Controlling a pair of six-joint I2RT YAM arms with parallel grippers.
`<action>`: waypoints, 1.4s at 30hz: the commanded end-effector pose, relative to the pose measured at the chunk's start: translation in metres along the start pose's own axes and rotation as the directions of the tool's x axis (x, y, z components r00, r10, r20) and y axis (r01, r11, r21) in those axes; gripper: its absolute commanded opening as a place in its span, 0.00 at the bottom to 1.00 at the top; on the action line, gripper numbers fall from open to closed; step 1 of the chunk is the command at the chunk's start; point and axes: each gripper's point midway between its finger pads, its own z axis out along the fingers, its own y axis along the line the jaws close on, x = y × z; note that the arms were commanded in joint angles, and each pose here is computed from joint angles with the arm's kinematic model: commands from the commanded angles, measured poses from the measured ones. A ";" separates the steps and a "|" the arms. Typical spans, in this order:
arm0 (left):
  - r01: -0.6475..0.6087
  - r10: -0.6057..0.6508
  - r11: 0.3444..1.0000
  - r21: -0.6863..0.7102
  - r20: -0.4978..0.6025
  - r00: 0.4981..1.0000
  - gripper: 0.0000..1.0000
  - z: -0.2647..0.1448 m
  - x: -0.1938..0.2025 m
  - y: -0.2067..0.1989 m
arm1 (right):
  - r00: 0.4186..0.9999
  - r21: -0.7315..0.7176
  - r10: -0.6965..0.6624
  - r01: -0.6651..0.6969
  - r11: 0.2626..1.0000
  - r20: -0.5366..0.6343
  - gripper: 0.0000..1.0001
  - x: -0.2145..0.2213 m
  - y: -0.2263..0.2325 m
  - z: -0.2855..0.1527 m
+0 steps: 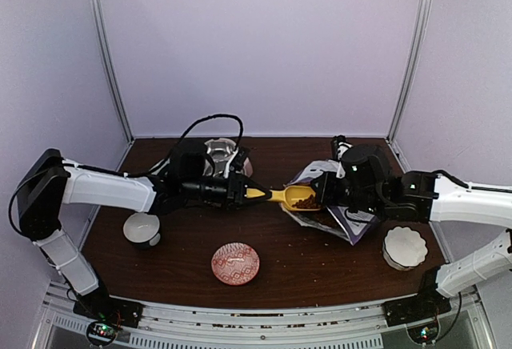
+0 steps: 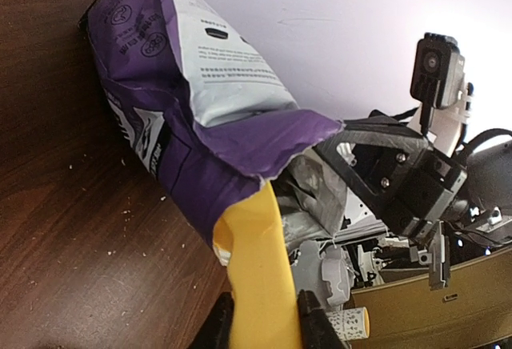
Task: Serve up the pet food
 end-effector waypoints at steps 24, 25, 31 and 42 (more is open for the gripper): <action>0.076 -0.073 0.990 0.118 -0.029 0.997 0.00 -0.046 0.011 -0.017 | 0.975 -0.035 0.133 -0.129 0.991 0.177 0.00 -0.056 0.005 -0.033; 0.079 -0.076 0.989 0.126 -0.027 0.997 0.00 -0.047 0.010 -0.019 | 0.975 -0.035 0.135 -0.131 0.991 0.176 0.00 -0.055 0.005 -0.033; 0.121 -0.119 0.979 0.163 -0.022 0.993 0.00 -0.053 0.008 -0.023 | 0.975 -0.037 0.139 -0.135 0.990 0.175 0.00 -0.055 0.006 -0.033; 0.120 -0.123 0.969 0.216 -0.002 0.992 0.00 -0.068 -0.001 -0.036 | 0.975 -0.026 0.138 -0.135 0.990 0.173 0.00 -0.054 0.003 -0.031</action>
